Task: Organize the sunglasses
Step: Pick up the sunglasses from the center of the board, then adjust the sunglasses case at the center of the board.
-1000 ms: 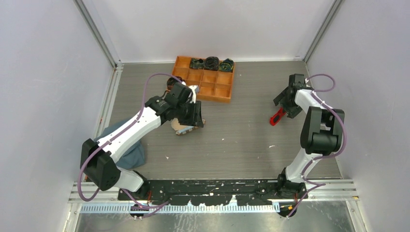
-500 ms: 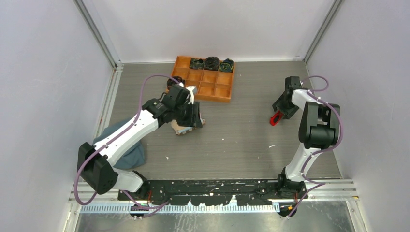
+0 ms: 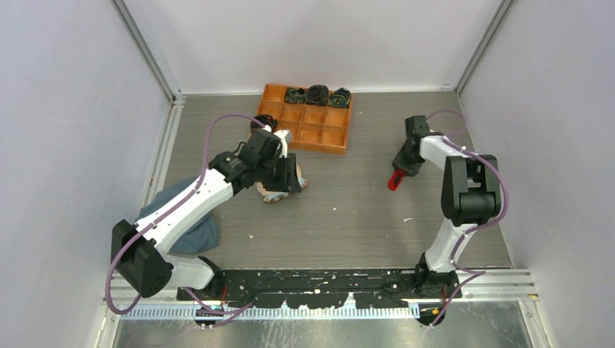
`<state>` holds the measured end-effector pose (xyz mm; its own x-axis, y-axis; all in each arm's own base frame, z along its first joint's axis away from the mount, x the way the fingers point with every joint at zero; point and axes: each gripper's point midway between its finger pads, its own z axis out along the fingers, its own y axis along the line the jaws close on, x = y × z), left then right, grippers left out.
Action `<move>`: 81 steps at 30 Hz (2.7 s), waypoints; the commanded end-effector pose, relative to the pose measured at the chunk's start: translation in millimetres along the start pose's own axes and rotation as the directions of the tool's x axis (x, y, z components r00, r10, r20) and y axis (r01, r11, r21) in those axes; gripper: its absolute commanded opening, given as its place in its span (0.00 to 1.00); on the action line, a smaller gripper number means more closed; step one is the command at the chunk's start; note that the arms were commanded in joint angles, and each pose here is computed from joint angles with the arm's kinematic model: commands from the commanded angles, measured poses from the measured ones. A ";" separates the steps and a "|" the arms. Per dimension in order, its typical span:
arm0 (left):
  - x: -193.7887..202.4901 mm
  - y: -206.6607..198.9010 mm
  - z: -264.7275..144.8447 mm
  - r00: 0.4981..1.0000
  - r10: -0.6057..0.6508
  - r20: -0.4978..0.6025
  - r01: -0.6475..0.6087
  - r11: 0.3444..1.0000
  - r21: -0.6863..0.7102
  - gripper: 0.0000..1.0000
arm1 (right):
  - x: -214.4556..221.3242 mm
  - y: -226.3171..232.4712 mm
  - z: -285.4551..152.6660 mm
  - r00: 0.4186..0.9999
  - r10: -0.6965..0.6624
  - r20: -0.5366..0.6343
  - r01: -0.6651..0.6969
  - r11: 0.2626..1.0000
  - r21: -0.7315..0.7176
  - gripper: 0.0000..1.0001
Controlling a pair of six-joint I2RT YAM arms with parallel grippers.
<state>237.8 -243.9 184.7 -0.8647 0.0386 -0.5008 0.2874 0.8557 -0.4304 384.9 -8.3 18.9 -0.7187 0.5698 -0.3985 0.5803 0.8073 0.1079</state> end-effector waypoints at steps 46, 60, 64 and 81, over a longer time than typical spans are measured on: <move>-51.1 169.4 45.6 0.907 -0.420 0.016 0.407 0.868 -0.285 0.42 | 190.3 156.7 -155.9 0.769 -0.629 0.111 0.608 0.668 -0.429 0.36; -28.3 155.3 60.8 0.925 -0.372 -0.075 0.353 0.916 -0.191 0.42 | 187.3 144.0 -163.1 0.793 -0.598 0.116 0.585 0.695 -0.418 0.37; -14.7 138.6 55.1 0.936 -0.332 -0.120 0.311 0.936 -0.168 0.42 | 186.5 146.8 -163.4 0.795 -0.595 0.119 0.584 0.696 -0.418 0.37; -77.2 145.5 49.7 0.967 0.175 -0.185 -0.198 0.974 -0.113 0.73 | 186.6 144.4 -167.1 0.801 -0.586 0.118 0.574 0.699 -0.425 0.37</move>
<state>366.5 -147.9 133.4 -0.8807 0.0697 -0.4686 0.2183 0.9375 -0.2709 269.2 239.8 95.7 -0.8897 -0.0612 -0.4524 -0.1743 0.9615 0.2127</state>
